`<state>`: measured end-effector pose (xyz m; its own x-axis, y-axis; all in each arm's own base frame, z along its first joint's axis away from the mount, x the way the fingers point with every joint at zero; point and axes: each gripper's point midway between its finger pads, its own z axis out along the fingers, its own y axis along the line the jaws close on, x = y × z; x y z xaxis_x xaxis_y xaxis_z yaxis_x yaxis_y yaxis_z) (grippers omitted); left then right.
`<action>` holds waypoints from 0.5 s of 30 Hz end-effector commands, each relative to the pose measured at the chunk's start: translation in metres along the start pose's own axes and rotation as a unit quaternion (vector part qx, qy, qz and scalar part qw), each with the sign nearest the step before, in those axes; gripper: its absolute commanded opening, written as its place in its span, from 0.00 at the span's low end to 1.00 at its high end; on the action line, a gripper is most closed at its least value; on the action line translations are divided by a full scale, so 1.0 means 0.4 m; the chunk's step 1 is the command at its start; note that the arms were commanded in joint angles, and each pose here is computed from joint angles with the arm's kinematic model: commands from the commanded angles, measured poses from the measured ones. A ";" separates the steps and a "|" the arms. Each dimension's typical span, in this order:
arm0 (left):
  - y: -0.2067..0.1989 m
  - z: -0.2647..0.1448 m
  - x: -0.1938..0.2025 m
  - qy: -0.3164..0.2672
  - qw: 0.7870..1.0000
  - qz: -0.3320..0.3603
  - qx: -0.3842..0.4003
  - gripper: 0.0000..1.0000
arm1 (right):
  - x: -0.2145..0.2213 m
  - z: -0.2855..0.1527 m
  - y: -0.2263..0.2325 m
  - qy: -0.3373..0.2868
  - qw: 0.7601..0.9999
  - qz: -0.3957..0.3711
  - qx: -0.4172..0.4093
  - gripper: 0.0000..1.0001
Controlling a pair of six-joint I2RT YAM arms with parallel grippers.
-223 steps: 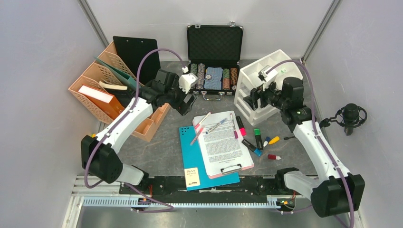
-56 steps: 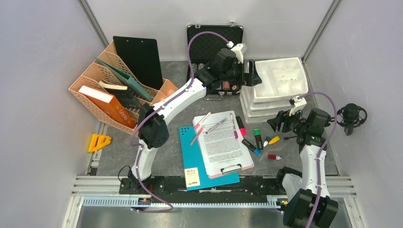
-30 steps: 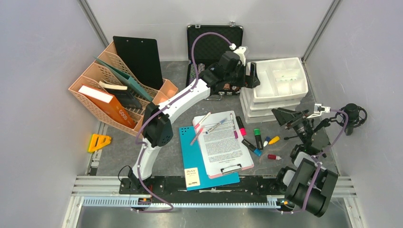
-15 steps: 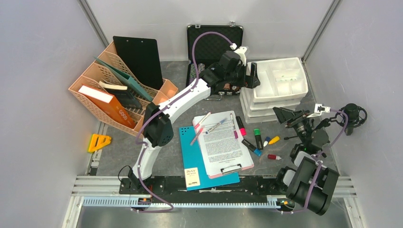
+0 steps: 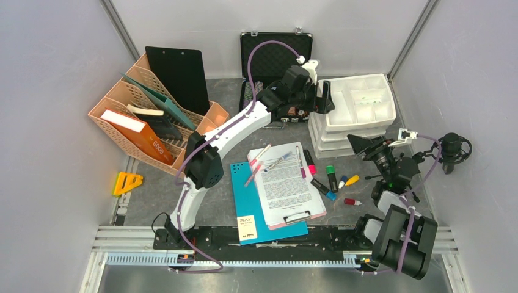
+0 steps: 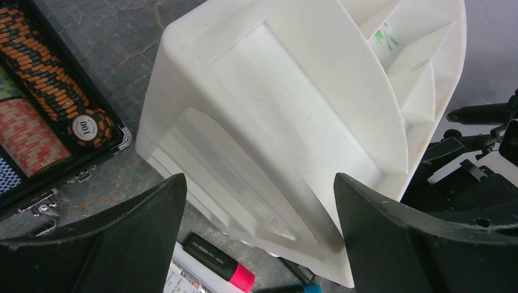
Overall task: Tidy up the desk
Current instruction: Move the storage box to the center of the board.
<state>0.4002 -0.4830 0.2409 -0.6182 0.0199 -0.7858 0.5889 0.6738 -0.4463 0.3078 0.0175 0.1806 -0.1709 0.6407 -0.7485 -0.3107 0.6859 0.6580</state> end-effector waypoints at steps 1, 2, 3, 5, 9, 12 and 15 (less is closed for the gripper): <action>0.006 0.006 -0.010 -0.005 1.000 0.027 -0.008 0.94 | -0.049 0.025 0.022 -0.026 0.999 -0.020 -0.018 0.74; 0.005 0.006 -0.009 -0.005 1.000 0.027 -0.007 0.94 | -0.049 0.028 0.024 -0.027 0.999 -0.016 -0.021 0.74; 0.005 0.006 -0.009 -0.005 1.000 0.028 -0.007 0.94 | -0.047 0.030 0.026 -0.026 0.999 -0.013 -0.024 0.74; 0.004 0.006 -0.010 -0.005 1.000 0.028 -0.005 0.94 | -0.047 0.032 0.031 -0.029 0.999 -0.004 -0.032 0.74; 0.006 0.010 -0.003 -0.002 1.000 0.029 -0.005 0.94 | -0.061 0.035 0.054 -0.042 0.998 0.003 -0.056 0.74; 0.007 0.014 0.002 0.001 1.000 0.028 -0.003 0.94 | -0.067 0.039 0.064 -0.046 0.997 0.008 -0.069 0.74; 0.009 0.014 0.004 0.002 1.000 0.028 -0.003 0.94 | -0.072 0.040 0.075 -0.050 0.995 0.020 -0.085 0.74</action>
<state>0.3995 -0.4848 0.2386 -0.6201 0.0244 -0.7841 0.5914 0.6714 -0.4467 0.3167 0.0229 0.1888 -0.1662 0.6986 -0.6959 -0.3582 0.6148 0.7027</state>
